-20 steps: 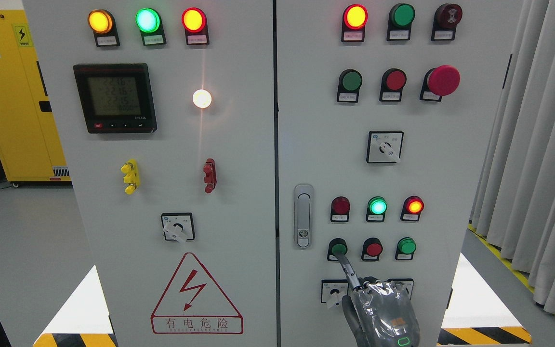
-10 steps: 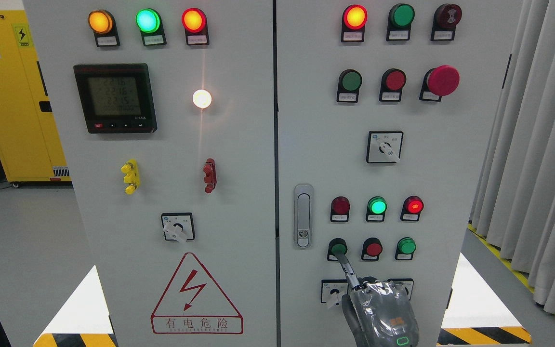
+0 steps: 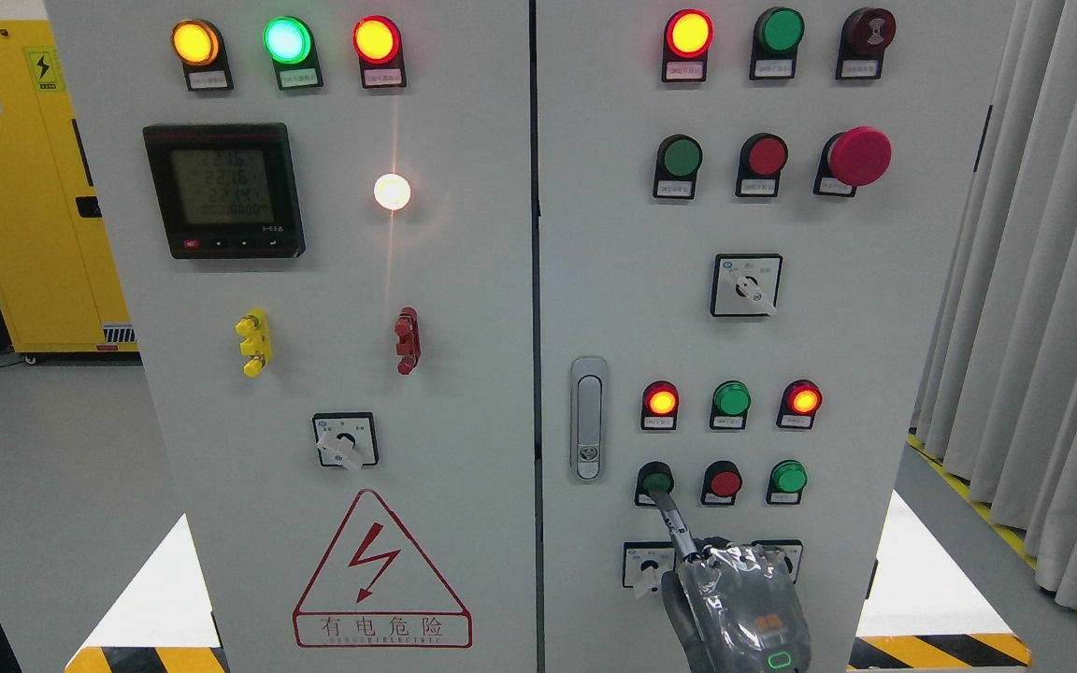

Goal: Press green start button

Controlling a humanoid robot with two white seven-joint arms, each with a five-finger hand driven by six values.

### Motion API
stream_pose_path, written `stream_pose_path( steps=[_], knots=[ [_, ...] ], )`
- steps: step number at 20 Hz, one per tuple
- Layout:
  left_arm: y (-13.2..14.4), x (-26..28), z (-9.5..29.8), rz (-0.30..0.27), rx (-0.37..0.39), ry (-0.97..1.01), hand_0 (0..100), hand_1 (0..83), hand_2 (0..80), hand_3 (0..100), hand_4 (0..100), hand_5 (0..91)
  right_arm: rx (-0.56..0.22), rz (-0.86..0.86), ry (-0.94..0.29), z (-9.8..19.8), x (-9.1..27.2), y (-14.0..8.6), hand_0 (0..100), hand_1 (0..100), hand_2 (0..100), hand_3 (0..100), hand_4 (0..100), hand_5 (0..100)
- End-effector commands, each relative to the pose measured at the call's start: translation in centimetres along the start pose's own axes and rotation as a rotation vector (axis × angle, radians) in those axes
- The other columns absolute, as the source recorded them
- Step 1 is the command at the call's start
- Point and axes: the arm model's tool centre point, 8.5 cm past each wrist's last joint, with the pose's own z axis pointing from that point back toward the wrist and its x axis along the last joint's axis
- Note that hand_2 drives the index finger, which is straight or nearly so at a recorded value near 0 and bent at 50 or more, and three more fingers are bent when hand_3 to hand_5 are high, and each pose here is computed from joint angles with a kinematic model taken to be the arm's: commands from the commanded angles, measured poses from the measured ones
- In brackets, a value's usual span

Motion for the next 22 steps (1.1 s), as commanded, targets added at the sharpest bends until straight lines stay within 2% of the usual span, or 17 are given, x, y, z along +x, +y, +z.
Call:
stream_pose_path(
  steps=[1, 22],
  knots=[
    [-0.01, 0.00, 0.00, 0.000, 0.000, 0.000, 12, 55.6, 0.0, 0, 0, 0.0, 0.006, -0.002, 0.021, 0.10, -0.61, 0.14, 73, 98, 0, 89, 91, 100],
    [-0.01, 0.00, 0.00, 0.000, 0.000, 0.000, 12, 55.6, 0.0, 0, 0, 0.0, -0.020, -0.025, 0.010, -0.29, -0.07, -0.42, 73, 98, 0, 89, 91, 100]
  ],
)
